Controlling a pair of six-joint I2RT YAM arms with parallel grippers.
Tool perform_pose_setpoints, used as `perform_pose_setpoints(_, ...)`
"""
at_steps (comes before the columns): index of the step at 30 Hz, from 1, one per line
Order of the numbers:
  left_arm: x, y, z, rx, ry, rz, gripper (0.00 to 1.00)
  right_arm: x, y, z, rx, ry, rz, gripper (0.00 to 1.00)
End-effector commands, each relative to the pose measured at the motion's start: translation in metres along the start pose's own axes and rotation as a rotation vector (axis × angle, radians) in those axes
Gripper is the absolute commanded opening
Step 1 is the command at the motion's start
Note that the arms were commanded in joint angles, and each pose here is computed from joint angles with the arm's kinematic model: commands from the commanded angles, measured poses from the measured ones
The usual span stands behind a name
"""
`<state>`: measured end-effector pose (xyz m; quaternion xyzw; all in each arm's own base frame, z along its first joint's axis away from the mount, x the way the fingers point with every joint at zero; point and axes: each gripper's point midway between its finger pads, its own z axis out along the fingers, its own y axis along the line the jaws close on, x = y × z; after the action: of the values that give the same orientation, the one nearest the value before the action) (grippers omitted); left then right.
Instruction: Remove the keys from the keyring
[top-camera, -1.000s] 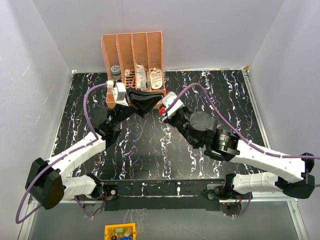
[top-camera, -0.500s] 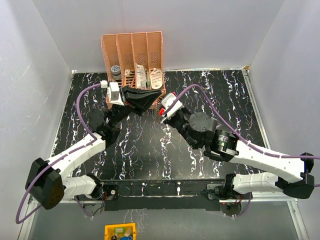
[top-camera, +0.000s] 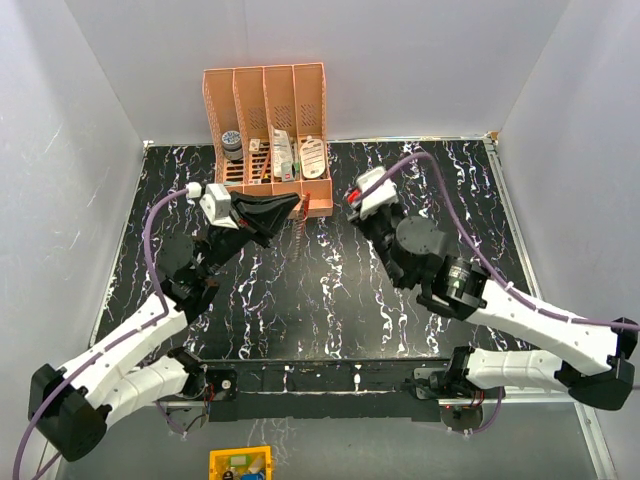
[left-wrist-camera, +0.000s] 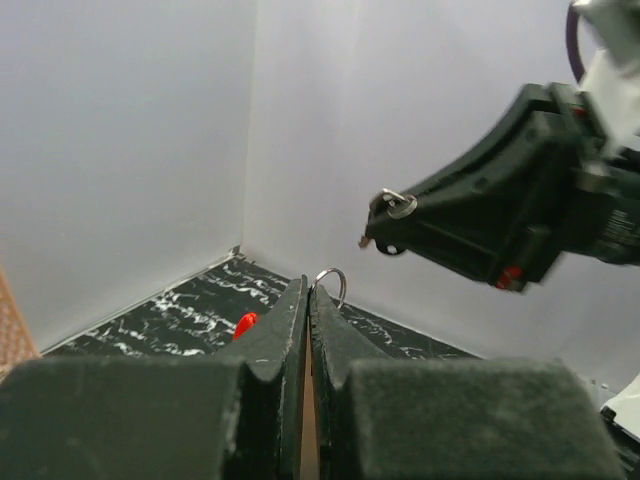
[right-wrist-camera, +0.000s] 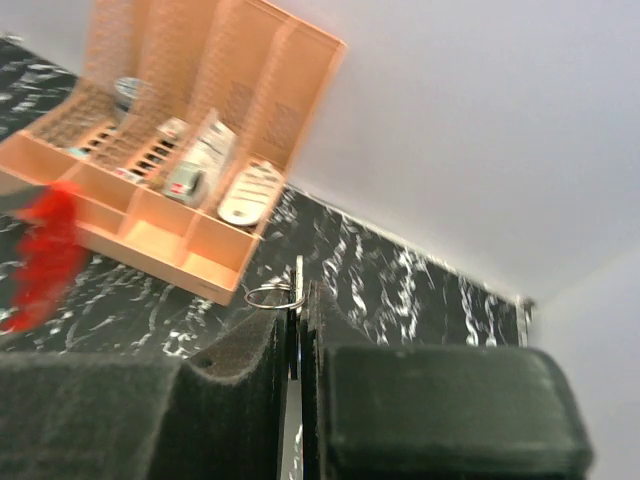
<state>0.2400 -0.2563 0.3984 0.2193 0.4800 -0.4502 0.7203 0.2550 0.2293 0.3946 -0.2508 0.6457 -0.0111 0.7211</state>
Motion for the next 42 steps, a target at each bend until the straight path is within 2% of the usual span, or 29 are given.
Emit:
perform_pose_setpoints(1, 0.013, 0.022, -0.015, -0.137, 0.084, 0.033, 0.0, 0.015, -0.049, 0.018, 0.139, 0.043, 0.169, 0.0)
perform_pose_setpoints(7, 0.048, 0.058, -0.031, -0.344, 0.271, 0.014, 0.0, 0.045, -0.064, 0.041, 0.163, 0.129, 0.206, 0.0)
perform_pose_setpoints(11, 0.065, 0.07, -0.045, -0.425, 0.344, 0.008, 0.0, 0.062, -0.068, 0.047, 0.179, 0.165, 0.227, 0.0)
perform_pose_setpoints(16, 0.093, 0.075, -0.07, -0.489, 0.429, -0.032, 0.0, 0.094, -0.072, 0.051, 0.179, 0.232, 0.266, 0.0)
perform_pose_setpoints(21, 0.116, 0.07, -0.085, -0.488, 0.461, -0.093, 0.0, 0.136, -0.068, 0.056, 0.154, 0.319, 0.306, 0.0)
perform_pose_setpoints(32, 0.158, 0.067, -0.121, -0.564, 0.557, -0.216, 0.0, 0.202, 0.011, 0.049, -0.131, 0.462, 0.508, 0.0)
perform_pose_setpoints(42, 0.201, 0.063, -0.135, -0.584, 0.644, -0.328, 0.0, 0.235, 0.055, 0.034, -0.262, 0.575, 0.625, 0.0)
